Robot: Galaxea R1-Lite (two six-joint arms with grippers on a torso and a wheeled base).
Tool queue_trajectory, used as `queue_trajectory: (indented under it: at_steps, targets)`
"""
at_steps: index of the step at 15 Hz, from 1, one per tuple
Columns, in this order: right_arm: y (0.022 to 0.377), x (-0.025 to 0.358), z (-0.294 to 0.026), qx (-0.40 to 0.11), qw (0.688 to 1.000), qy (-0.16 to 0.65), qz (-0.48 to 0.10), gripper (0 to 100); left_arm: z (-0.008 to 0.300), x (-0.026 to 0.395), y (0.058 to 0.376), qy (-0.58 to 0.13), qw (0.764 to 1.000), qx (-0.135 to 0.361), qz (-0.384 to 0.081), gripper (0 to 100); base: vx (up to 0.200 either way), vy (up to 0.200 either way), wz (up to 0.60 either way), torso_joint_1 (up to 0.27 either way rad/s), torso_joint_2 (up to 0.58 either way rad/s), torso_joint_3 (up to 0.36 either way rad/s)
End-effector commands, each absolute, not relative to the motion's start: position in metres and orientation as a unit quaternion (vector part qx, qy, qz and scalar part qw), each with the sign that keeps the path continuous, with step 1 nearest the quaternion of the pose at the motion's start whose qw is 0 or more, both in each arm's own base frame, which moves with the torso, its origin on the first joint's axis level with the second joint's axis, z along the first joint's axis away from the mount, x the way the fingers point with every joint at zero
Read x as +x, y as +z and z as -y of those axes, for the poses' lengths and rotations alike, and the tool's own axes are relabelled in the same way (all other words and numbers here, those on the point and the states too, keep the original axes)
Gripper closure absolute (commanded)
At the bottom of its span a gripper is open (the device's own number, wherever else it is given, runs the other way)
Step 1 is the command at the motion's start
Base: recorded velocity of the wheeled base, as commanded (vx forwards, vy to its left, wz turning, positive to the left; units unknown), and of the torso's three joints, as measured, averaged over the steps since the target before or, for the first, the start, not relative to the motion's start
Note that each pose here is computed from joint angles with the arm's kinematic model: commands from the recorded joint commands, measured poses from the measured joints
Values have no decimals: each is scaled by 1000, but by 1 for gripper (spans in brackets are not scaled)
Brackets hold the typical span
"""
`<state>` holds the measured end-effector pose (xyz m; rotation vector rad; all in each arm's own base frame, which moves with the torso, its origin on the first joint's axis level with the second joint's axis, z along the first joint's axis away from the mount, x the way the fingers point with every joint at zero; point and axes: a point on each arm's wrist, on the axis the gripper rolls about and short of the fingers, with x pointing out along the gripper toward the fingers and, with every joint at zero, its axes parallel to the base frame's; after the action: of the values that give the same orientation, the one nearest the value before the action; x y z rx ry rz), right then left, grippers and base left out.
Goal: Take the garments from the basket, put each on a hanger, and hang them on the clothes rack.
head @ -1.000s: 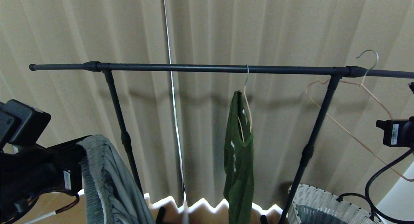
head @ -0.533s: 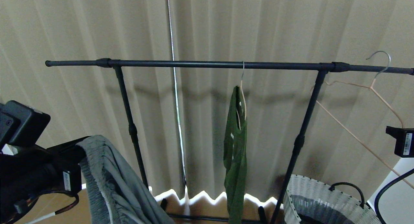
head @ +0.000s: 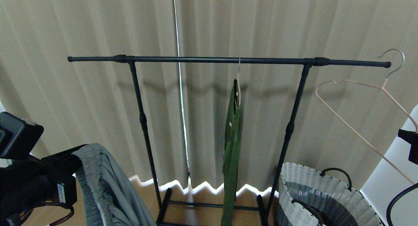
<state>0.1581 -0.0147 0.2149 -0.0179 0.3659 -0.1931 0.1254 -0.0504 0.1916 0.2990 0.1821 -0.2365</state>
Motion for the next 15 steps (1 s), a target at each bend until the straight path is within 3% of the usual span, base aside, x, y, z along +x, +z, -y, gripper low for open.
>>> queue_trajectory:
  at_steps: [1, 15]
  targets:
    - [211, 152, 14, -8, 978, -94, -184, 100, 49, 123, 189, -117, 978, 148, -93, 100, 0, 0, 0, 0, 0, 0]
    - [198, 131, 6, 2, 983, -14, -181, 100, 55, 136, 189, -119, 975, 164, -97, 100, 0, 0, 0, -2, -5, 1]
